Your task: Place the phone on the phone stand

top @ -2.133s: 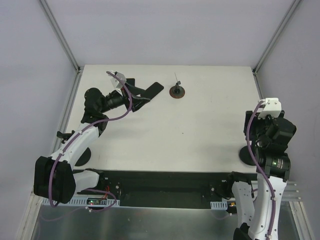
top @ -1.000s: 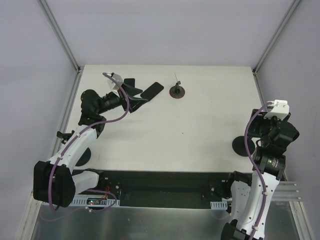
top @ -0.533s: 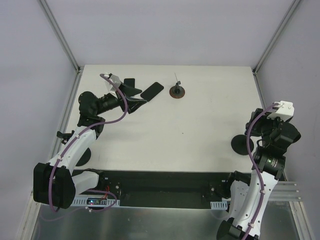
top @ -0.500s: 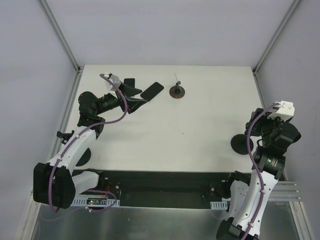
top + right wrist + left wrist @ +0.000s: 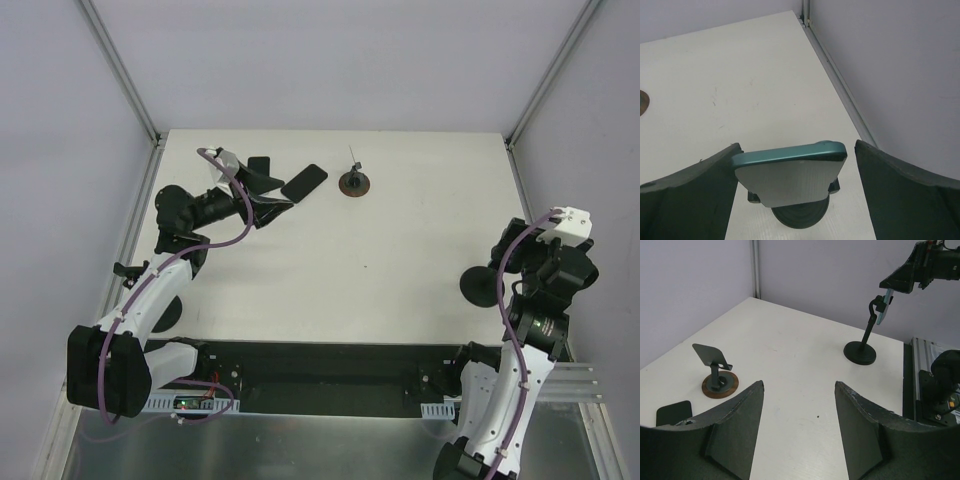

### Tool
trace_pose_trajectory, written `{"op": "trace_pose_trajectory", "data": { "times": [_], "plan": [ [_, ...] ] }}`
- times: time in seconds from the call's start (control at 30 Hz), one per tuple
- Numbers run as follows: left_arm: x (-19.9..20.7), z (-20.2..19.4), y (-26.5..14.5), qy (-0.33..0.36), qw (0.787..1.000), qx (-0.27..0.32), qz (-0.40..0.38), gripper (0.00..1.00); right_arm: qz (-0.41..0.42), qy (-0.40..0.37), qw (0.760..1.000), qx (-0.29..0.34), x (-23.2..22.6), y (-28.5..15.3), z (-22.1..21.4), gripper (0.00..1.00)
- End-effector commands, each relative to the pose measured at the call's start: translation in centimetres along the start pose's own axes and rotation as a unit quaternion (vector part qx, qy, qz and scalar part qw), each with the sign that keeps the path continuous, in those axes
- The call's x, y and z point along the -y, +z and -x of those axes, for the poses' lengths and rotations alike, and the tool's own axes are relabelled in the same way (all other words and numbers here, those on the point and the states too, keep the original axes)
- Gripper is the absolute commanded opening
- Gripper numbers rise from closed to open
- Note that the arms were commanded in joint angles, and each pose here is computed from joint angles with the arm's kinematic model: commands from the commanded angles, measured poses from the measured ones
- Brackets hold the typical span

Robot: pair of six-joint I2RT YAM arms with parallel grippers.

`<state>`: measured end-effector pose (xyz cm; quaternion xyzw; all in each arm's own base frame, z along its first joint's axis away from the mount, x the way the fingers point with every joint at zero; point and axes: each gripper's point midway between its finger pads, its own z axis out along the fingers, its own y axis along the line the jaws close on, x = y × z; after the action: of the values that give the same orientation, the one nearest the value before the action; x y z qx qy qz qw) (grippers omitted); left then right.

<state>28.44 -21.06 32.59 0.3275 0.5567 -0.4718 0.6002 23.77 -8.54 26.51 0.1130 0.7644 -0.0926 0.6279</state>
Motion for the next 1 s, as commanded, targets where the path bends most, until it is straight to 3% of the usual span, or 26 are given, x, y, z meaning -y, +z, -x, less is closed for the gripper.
{"op": "trace_pose_trajectory", "data": {
  "times": [0.0,0.3,0.4,0.57,0.6,0.63,0.77,0.9,0.97],
  "plan": [
    [0.7,1.0,-0.1,0.021,0.999,0.011,-0.022,0.57,-0.039,0.002,0.999,-0.003,1.1,-1.1,1.4,0.99],
    [0.3,1.6,-0.2,0.003,1.000,0.015,-0.008,0.58,-0.112,0.014,0.992,0.057,3.0,-4.1,8.6,0.97],
    [-2.1,2.5,-0.3,-0.026,0.998,0.027,0.059,0.60,-0.081,0.035,0.992,0.092,1.9,-4.1,12.2,0.97],
    [-6.7,1.9,-1.9,-0.154,0.972,0.011,0.175,0.60,-0.007,0.078,0.991,0.111,-1.8,-1.9,14.9,0.97],
    [-6.8,2.0,-2.1,-0.164,0.970,0.015,0.178,0.61,0.040,0.065,0.991,0.111,-4.4,-1.7,15.2,0.97],
    [-6.9,2.2,-2.4,-0.172,0.968,0.018,0.179,0.61,0.034,0.050,0.991,0.119,-4.8,-1.5,15.7,0.97],
    [-4.3,5.4,-2.0,-0.183,0.972,0.057,0.137,0.61,0.122,-0.033,0.989,0.074,-12.6,0.9,14.1,0.97],
    [-2.1,6.9,-2.7,-0.218,0.963,0.070,0.143,0.62,0.244,-0.040,0.966,0.081,-22.6,1.0,10.3,0.97],
    [-1.5,5.6,-4.2,-0.246,0.948,0.048,0.197,0.63,0.296,-0.048,0.951,0.078,-27.7,0.7,7.6,0.97]
  ]
}}
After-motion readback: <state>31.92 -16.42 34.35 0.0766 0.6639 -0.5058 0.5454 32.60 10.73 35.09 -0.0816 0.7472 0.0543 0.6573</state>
